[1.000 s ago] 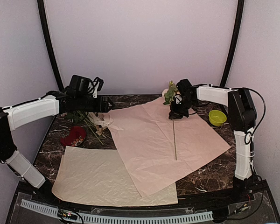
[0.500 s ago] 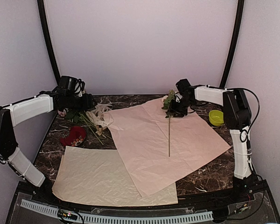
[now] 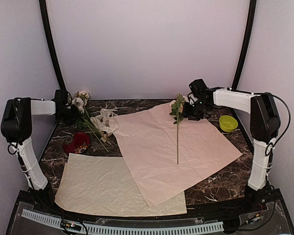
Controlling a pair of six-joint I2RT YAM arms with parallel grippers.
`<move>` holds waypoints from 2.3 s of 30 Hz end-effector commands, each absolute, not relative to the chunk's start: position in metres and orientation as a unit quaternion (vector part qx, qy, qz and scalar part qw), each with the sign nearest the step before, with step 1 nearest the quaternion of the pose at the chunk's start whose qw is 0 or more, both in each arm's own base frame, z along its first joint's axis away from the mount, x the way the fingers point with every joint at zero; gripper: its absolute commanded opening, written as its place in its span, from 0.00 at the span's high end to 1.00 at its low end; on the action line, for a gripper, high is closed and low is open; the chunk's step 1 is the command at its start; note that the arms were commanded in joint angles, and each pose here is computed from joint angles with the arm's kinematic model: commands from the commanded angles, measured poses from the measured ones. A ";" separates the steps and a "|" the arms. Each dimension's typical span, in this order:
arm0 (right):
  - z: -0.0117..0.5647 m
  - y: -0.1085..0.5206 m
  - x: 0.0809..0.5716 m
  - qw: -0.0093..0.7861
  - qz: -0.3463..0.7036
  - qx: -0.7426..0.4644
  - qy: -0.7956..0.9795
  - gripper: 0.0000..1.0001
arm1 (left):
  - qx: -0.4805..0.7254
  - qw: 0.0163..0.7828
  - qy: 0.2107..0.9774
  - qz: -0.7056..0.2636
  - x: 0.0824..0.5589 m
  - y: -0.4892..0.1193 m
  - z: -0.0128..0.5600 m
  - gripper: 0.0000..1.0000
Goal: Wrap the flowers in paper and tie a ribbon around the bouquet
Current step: Place the fake flower on the flattened wrapping paper, then pick up the fake flower from the center of the board.
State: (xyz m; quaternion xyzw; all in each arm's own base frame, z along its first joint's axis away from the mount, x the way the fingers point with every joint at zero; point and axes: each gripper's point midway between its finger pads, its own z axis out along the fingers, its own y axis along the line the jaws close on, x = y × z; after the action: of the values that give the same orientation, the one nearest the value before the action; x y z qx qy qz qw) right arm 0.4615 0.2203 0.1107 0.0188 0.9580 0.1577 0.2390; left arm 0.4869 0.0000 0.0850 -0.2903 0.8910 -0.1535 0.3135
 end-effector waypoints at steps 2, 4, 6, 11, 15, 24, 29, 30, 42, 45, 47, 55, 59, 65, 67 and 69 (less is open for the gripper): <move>0.101 0.218 0.453 0.236 0.147 0.004 0.961 0.58 | -0.300 0.336 0.881 -0.144 0.509 0.011 0.103 0.51; 0.097 0.219 0.450 0.231 0.150 0.002 0.961 0.58 | -0.297 0.332 0.880 -0.163 0.509 0.005 0.101 0.57; 0.094 0.218 0.448 0.229 0.149 0.003 0.962 0.58 | -0.291 0.325 0.882 -0.178 0.504 -0.004 0.100 0.61; 0.089 0.218 0.445 0.224 0.142 -0.001 0.964 0.58 | -0.257 0.343 0.890 -0.156 0.486 -0.025 0.115 0.66; 0.089 0.223 0.444 0.222 0.153 -0.002 0.963 0.59 | -0.245 0.327 0.898 -0.165 0.472 -0.044 0.100 0.66; 0.085 0.222 0.439 0.217 0.144 -0.009 0.965 0.59 | -0.232 0.289 0.913 -0.172 0.471 -0.063 0.069 0.76; 0.086 0.220 0.436 0.220 0.141 -0.011 0.965 0.59 | -0.232 0.290 0.913 -0.170 0.479 -0.063 0.063 0.79; 0.087 0.219 0.436 0.220 0.140 -0.013 0.965 0.59 | -0.231 0.288 0.914 -0.171 0.480 -0.064 0.061 0.79; 0.078 0.215 0.430 0.209 0.129 -0.018 0.969 0.59 | -0.214 0.288 0.922 -0.147 0.494 -0.061 0.064 0.76; 0.076 0.216 0.429 0.206 0.132 -0.018 0.969 0.59 | -0.207 0.293 0.923 -0.140 0.499 -0.059 0.065 0.75; 0.076 0.218 0.429 0.206 0.136 -0.020 0.969 0.59 | -0.205 0.281 0.928 -0.133 0.498 -0.058 0.056 0.75; 0.080 0.218 0.426 0.206 0.139 -0.028 0.968 0.59 | -0.198 0.238 0.942 -0.128 0.492 -0.061 0.030 0.74; 0.079 0.218 0.425 0.206 0.140 -0.029 0.968 0.59 | -0.197 0.234 0.944 -0.125 0.492 -0.060 0.027 0.77; 0.078 0.219 0.424 0.202 0.141 -0.032 0.969 0.59 | -0.197 0.230 0.946 -0.119 0.490 -0.059 0.034 0.90; 0.078 0.218 0.423 0.202 0.140 -0.032 0.969 0.59 | -0.194 0.236 0.945 -0.117 0.489 -0.058 0.041 0.91; 0.080 0.218 0.424 0.204 0.139 -0.034 0.969 0.59 | -0.190 0.247 0.943 -0.112 0.488 -0.055 0.051 0.91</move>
State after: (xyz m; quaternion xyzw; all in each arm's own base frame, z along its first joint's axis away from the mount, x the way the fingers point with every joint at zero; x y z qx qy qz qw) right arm 0.4262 0.2156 0.0631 -0.0217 0.9731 0.1330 0.1870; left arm 0.4922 -0.0569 0.0291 -0.2068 0.9414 -0.1226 0.2366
